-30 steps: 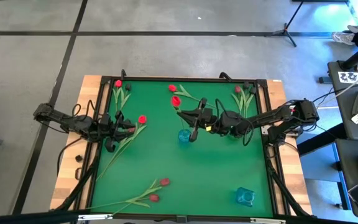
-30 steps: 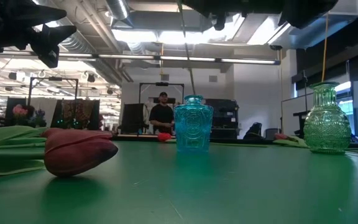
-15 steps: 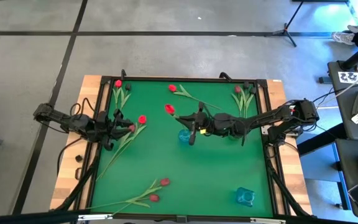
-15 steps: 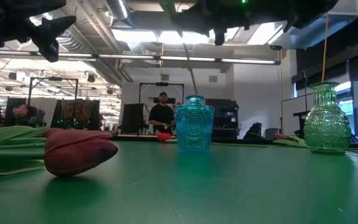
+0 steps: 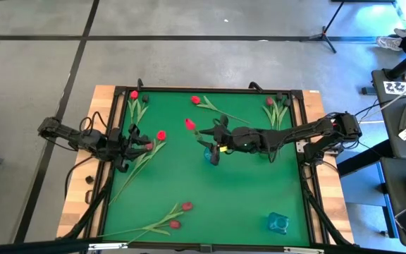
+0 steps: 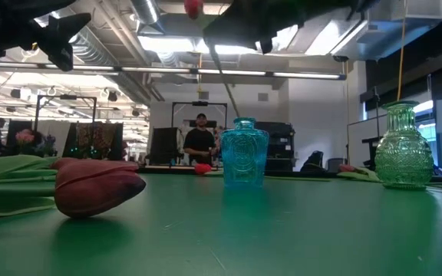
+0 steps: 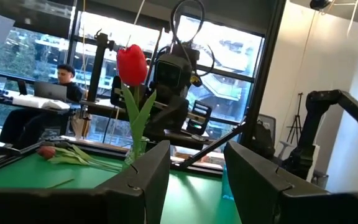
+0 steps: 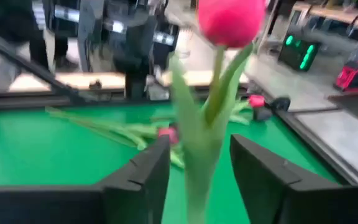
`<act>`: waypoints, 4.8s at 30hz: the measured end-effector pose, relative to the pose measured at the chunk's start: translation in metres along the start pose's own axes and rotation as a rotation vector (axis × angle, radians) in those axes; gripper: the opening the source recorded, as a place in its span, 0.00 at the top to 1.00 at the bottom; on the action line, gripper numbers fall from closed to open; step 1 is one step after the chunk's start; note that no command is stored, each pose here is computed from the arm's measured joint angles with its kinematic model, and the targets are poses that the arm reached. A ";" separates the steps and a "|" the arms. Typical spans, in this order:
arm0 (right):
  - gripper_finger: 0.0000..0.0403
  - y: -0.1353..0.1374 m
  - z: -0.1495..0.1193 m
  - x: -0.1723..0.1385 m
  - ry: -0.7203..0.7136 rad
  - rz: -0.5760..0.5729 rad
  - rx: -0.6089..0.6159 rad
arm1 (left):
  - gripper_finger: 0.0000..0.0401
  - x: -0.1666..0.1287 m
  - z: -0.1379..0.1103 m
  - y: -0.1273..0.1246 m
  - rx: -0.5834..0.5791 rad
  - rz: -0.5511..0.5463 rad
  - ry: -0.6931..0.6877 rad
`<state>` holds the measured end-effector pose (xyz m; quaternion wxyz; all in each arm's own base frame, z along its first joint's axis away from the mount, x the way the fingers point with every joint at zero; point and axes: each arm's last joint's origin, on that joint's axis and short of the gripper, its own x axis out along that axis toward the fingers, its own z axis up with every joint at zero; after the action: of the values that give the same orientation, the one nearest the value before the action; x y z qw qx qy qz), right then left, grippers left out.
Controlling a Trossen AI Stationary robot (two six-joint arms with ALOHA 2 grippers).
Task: Sort flowers into vase by color
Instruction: Put the red flower in the top blue vase
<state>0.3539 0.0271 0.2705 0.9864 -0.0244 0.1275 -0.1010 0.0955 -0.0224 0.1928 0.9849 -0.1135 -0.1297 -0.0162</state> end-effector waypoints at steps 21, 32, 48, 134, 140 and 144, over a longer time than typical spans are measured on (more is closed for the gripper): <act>0.49 0.011 0.048 -0.044 0.511 -0.107 -0.071 | 0.62 0.000 0.000 0.000 -0.003 0.000 0.004; 0.49 -0.093 0.024 -0.039 0.769 -0.470 0.175 | 0.62 0.000 0.000 0.000 -0.005 0.005 0.004; 0.49 -0.204 -0.079 0.064 0.704 -0.229 0.340 | 0.62 0.000 -0.005 0.001 0.010 0.009 0.051; 0.99 -0.004 -0.052 -0.034 -0.695 -0.083 0.172 | 0.62 0.000 -0.007 0.000 -0.008 -0.043 0.080; 0.99 -0.004 -0.054 -0.033 -0.686 -0.092 0.153 | 0.62 0.000 -0.009 0.000 -0.003 -0.040 0.097; 0.99 -0.003 -0.055 -0.032 -0.667 -0.089 0.143 | 0.62 0.000 -0.009 0.000 -0.003 -0.039 0.097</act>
<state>0.3091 0.0294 0.2252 0.9675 0.0077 -0.2109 -0.1392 0.0973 -0.0246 0.1843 0.9893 -0.1116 -0.0840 -0.0412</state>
